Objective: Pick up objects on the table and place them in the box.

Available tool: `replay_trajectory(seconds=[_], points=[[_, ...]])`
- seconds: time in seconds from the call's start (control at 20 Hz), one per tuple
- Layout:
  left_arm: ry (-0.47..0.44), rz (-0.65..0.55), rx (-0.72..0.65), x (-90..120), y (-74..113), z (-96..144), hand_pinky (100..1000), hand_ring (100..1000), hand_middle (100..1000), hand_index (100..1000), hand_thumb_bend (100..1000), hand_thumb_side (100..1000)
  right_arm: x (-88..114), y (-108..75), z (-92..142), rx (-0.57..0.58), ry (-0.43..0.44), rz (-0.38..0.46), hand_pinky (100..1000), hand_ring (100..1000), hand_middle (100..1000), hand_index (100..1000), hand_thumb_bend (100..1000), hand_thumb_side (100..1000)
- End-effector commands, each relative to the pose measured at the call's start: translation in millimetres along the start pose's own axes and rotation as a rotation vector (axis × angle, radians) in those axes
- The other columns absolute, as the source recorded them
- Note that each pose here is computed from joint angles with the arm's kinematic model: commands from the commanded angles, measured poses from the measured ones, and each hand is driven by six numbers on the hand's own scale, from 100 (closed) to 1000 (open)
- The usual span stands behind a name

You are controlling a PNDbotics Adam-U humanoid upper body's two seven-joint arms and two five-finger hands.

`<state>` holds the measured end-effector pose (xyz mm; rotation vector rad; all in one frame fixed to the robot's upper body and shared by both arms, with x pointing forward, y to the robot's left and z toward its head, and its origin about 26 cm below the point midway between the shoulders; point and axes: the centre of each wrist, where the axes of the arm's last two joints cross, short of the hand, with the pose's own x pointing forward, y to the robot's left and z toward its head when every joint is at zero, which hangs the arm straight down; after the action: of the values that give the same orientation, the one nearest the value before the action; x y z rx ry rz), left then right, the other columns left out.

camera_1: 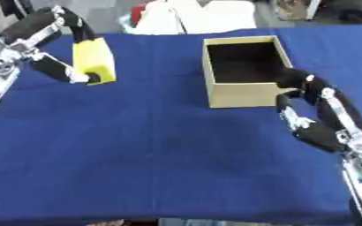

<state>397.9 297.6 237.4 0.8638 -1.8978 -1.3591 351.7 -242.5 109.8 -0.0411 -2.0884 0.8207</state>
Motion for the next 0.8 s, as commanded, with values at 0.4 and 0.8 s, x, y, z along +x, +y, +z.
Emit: replay_trajectory(seconds=[0.4,0.8], points=[[-0.100,0.021,0.090,27.2,5.6,-76.8,707,508,401,646,664,206,16.0,8.7,-19.0,0.074,-0.086,-0.024,718,798,723,893,139,466],[-0.125,-0.029,0.093,41.5,-21.5,-124.0,704,517,444,665,702,216,26.8,26.2,-35.4,0.147,-0.147,-0.065,717,796,718,886,136,475]])
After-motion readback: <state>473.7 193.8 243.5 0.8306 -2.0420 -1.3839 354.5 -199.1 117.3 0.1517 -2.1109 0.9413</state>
